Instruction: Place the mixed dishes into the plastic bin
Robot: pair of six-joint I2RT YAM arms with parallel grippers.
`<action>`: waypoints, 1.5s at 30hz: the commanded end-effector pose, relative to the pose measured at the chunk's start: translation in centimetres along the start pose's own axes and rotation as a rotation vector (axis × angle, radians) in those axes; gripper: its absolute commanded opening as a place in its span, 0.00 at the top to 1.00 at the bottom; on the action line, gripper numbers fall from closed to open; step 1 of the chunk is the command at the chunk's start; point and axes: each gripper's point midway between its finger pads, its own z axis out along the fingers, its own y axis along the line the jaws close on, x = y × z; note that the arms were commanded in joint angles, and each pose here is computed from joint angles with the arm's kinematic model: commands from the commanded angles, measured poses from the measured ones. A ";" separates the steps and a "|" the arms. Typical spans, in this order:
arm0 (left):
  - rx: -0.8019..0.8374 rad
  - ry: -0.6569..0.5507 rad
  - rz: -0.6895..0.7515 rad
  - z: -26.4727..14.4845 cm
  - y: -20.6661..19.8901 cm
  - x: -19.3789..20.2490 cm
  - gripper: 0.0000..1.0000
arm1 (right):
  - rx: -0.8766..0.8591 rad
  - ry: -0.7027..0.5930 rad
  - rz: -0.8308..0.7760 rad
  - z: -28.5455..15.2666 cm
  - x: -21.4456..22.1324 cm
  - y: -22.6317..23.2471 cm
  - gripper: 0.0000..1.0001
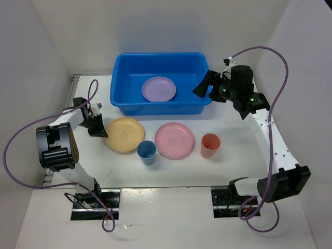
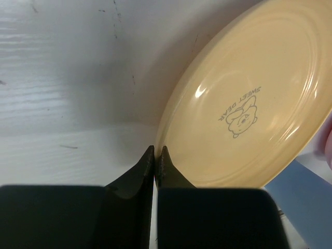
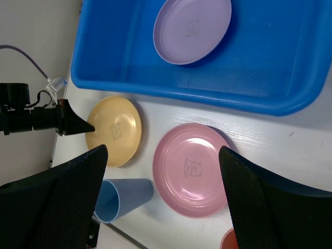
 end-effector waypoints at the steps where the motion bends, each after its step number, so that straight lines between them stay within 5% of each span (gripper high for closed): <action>1: -0.008 -0.042 0.029 -2.2 -1.0 -0.9 1.00 | -0.046 -0.081 -0.022 -1.8 -2.9 2.0 0.08; 21: -0.161 -0.143 0.187 -9.8 -5.3 -1.9 1.00 | -0.123 -0.065 -0.065 -2.3 -4.2 6.6 0.08; 29: -0.190 -0.359 0.250 -17.6 -8.8 -4.9 1.00 | -0.136 -0.063 -0.059 -2.4 -3.9 7.6 0.08; 35: -0.035 -0.548 0.285 -23.8 -15.0 -8.9 1.00 | -0.055 -0.155 -0.053 -3.9 -5.3 6.8 0.08; 41: 0.121 -0.613 0.327 -22.7 -21.8 -15.7 1.00 | -0.049 -0.194 -0.047 -4.0 -6.2 6.9 0.08; 45: 0.175 -0.554 0.313 -16.7 -23.7 -20.1 1.00 | -0.032 -0.206 -0.026 -4.2 -6.3 6.6 0.08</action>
